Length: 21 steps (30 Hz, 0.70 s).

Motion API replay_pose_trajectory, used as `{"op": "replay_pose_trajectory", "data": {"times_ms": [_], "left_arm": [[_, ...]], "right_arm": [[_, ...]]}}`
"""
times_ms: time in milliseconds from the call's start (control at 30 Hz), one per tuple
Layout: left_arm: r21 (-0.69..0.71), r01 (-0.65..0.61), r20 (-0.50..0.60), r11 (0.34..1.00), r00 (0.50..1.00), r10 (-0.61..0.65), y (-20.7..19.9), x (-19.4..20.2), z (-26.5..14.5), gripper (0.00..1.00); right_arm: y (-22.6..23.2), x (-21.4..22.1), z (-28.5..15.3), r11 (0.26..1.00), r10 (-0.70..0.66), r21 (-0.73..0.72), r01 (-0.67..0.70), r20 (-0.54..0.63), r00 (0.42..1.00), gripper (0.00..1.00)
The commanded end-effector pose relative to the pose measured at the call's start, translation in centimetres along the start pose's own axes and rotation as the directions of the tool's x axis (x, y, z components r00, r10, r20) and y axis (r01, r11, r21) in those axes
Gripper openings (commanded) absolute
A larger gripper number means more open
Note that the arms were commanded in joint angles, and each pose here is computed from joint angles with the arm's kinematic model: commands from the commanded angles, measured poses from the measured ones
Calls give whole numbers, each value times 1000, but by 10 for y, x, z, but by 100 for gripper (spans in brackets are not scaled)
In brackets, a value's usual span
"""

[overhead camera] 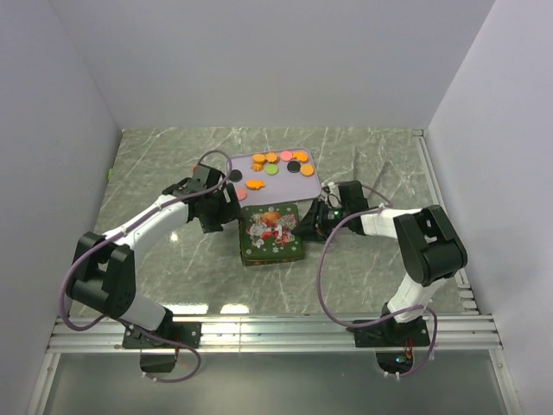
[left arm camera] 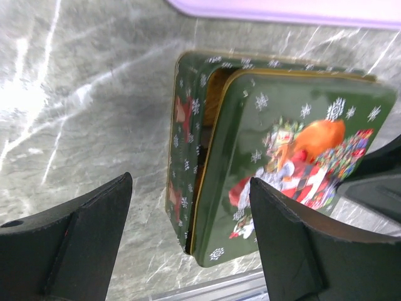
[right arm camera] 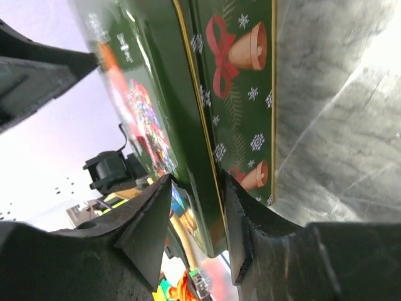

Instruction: Pack the cookies

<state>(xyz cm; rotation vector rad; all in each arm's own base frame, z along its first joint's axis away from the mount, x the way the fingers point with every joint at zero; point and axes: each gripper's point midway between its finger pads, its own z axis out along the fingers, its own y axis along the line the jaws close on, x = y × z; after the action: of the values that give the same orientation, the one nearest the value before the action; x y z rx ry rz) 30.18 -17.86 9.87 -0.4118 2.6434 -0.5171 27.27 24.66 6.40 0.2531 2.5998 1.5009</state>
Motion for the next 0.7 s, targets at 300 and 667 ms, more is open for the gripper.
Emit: {"op": "replay_pose_trajectory", "data": {"times_ms": [300,667], "left_arm": [[120,-30,-14,992,999,32,-16,5,5,81],[147,-23,-49,989,998,30,-19,12,18,80]], "right_arm": [[9,-15,16,997,-56,58,56,-9,998,61],[25,-14,24,980,-121,153,125,-37,992,61]]}}
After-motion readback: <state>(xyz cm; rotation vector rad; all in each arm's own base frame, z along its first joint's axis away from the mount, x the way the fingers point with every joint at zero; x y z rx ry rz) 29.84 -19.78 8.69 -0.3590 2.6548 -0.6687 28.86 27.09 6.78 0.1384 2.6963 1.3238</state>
